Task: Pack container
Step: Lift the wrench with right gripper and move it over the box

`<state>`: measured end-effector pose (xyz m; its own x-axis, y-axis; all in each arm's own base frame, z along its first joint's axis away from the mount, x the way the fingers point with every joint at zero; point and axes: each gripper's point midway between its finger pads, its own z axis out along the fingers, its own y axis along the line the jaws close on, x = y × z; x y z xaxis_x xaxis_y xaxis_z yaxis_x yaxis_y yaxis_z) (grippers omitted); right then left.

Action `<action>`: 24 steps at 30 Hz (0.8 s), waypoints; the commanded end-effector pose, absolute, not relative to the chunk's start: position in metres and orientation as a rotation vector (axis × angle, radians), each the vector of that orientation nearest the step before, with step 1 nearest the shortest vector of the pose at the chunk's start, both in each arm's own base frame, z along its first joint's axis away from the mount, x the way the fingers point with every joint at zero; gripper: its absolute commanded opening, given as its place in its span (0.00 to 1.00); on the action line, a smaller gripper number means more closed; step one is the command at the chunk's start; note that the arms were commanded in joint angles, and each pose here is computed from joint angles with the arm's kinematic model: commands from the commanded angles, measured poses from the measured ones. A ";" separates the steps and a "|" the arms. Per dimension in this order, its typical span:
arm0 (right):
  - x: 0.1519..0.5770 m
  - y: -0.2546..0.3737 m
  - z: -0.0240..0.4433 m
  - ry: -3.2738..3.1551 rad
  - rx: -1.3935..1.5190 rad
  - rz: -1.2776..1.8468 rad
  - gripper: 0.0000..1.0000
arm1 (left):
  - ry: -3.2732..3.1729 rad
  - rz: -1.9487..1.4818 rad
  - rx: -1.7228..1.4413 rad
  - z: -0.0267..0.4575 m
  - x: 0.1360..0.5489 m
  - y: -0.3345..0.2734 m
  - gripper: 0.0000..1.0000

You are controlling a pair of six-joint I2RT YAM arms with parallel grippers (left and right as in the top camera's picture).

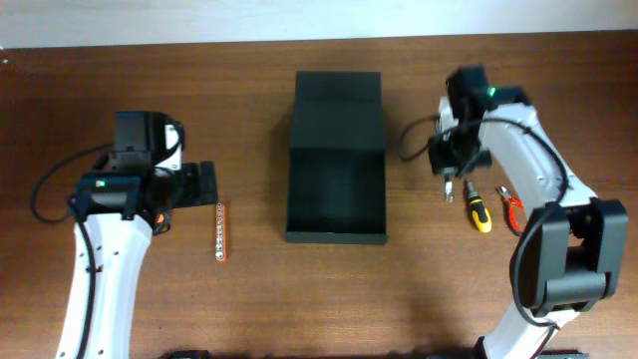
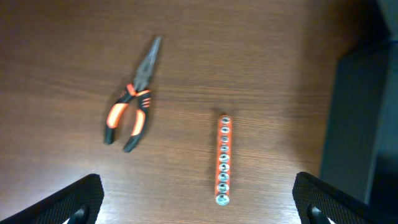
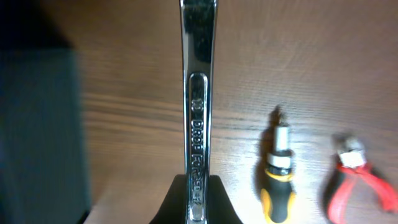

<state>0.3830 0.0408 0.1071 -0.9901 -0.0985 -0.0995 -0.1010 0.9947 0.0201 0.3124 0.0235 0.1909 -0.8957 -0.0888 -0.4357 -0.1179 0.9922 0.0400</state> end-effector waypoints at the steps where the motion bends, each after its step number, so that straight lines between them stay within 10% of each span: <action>1: 0.394 0.072 0.169 2.875 -0.470 0.065 0.04 | 2.669 0.097 -0.214 0.199 0.312 0.038 1.00; 14: 0.316 0.226 0.185 2.377 -1.749 0.161 0.04 | 2.677 0.084 -0.275 0.198 0.308 0.049 0.99; 24: 0.318 0.240 0.129 2.358 -1.845 0.167 0.04 | 2.680 0.084 -0.275 0.197 0.307 0.049 0.99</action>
<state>0.3190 0.2449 0.1557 -0.2456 -0.9447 -0.2172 -0.9648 0.2599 -0.0395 0.3045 0.0495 0.1891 -0.8926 -0.1740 -0.4160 -0.2036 0.9787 0.0275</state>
